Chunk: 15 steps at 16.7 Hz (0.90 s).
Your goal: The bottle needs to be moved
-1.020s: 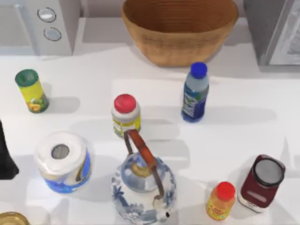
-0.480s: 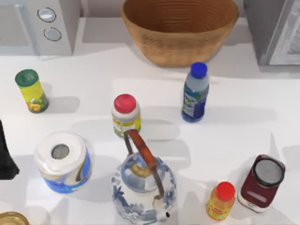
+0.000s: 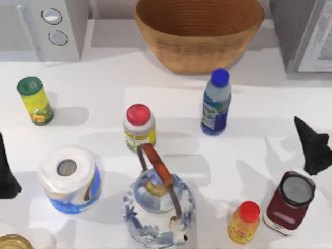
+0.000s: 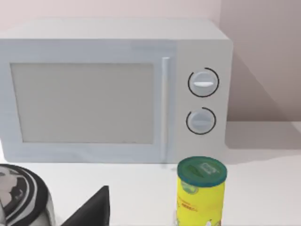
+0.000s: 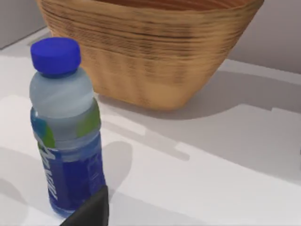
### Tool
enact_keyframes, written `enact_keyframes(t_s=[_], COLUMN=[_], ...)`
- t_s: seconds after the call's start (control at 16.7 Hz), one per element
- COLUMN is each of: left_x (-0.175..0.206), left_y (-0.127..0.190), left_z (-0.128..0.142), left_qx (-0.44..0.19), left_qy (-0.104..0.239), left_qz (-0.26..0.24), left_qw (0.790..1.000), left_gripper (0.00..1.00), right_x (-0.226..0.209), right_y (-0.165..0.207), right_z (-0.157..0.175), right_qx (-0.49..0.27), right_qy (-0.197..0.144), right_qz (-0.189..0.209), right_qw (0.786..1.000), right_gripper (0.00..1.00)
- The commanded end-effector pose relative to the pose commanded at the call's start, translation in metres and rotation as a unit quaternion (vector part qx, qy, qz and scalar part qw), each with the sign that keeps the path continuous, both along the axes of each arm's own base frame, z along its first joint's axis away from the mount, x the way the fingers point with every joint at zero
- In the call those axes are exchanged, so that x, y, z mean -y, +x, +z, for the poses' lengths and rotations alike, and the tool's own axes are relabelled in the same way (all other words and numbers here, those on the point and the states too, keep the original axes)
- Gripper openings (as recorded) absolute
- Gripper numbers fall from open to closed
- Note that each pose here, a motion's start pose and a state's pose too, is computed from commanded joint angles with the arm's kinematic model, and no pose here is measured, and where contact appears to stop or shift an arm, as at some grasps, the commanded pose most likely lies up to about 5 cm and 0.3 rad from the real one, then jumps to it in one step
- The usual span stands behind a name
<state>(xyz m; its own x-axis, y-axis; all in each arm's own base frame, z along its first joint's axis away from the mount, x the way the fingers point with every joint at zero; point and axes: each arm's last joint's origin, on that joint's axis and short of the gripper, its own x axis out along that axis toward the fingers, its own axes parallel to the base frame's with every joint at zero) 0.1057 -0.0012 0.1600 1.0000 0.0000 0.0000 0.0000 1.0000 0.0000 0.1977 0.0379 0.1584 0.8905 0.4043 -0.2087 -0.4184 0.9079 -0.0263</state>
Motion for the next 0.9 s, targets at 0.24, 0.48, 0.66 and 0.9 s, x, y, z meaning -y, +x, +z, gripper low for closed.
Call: enact_keyframes(t_s=[0.24, 0.48, 0.66, 0.9], left_x=[0.0, 0.0, 0.0, 0.0], left_y=[0.0, 0.0, 0.0, 0.0], left_z=[0.0, 0.0, 0.0, 0.0], left_qx=[0.0, 0.0, 0.0, 0.0], left_qy=[0.0, 0.0, 0.0, 0.0], left_qz=[0.0, 0.0, 0.0, 0.0], left_qw=[1.0, 1.0, 1.0, 1.0], left_gripper=[1.0, 1.0, 1.0, 1.0], right_x=[-0.022, -0.039, -0.048, -0.051], right_y=[0.034, 0.057, 0.066, 0.07], right_z=[-0.02, -0.051, -0.069, -0.077], right_qx=[-0.002, -0.01, -0.009, -0.006], right_qy=[0.003, 0.006, 0.007, 0.006], right_qz=[0.076, 0.132, 0.159, 0.171], right_qw=[0.997, 0.991, 0.987, 0.985], right_gripper=[1.0, 1.0, 1.0, 1.0])
